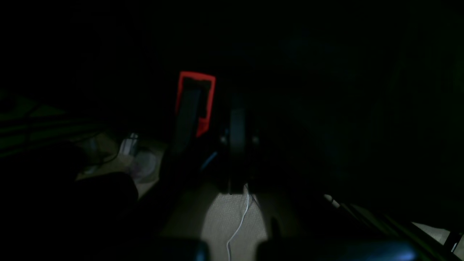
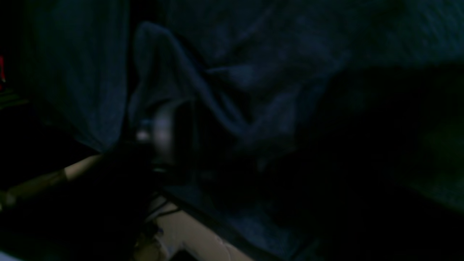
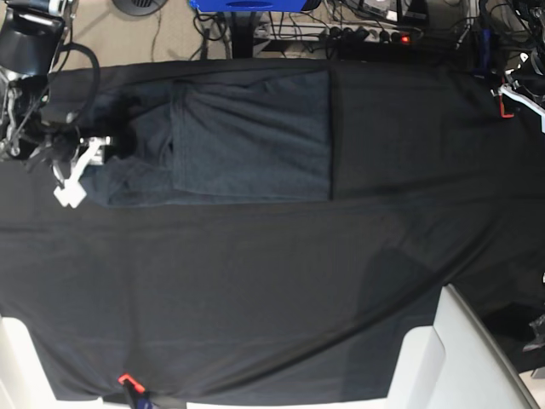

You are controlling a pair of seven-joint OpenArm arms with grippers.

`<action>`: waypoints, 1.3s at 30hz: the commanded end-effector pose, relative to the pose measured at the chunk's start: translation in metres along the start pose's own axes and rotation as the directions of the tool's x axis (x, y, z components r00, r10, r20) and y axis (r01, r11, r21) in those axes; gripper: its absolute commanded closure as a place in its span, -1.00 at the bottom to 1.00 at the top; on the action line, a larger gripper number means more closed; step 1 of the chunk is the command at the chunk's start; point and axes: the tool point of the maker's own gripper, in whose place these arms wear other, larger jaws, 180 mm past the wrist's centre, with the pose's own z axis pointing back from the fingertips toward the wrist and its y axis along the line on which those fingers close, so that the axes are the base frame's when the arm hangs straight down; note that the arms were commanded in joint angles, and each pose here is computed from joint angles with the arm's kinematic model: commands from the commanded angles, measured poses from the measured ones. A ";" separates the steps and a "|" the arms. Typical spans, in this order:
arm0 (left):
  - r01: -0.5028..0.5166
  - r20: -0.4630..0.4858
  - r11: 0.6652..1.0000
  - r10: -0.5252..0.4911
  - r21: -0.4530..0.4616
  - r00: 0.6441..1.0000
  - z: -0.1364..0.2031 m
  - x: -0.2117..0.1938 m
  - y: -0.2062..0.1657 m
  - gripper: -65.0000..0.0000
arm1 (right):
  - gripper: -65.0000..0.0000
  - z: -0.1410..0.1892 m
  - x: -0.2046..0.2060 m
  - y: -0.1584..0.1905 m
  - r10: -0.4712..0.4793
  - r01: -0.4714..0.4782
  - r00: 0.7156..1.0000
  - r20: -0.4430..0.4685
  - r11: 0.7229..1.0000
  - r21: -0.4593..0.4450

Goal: Fold the T-shirt properly

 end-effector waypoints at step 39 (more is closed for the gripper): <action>0.054 0.008 0.998 -0.054 -0.039 0.999 -0.005 0.008 -0.018 1.00 | 0.99 -0.027 -0.002 0.203 0.092 -0.100 0.985 -0.148 0.994 -0.051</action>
